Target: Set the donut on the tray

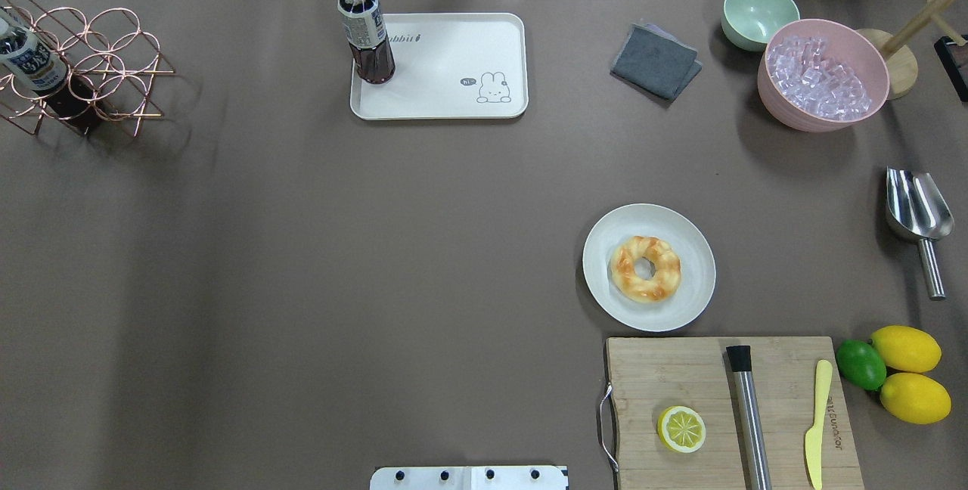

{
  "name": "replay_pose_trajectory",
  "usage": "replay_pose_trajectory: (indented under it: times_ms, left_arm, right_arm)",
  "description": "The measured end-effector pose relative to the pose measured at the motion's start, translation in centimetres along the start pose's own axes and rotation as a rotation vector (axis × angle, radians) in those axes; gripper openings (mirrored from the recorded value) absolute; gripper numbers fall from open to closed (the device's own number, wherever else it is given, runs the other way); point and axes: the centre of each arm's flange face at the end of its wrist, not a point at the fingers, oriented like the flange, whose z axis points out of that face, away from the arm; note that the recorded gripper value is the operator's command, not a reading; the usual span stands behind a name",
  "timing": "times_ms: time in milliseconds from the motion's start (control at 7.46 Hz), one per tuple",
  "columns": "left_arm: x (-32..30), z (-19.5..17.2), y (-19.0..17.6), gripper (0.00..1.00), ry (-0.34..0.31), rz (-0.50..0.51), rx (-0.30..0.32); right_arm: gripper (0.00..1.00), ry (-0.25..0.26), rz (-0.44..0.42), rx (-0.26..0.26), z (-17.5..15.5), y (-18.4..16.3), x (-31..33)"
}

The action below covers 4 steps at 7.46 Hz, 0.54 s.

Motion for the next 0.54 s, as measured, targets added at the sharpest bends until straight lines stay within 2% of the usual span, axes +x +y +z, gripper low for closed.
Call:
replay_pose_trajectory:
  times_ms: [536]
  left_arm:
    - [-0.13,0.06,0.08,0.98,-0.002,-0.003,-0.001]
  right_arm:
    - [1.0,-0.004,0.006,-0.004,0.23,-0.19,0.02]
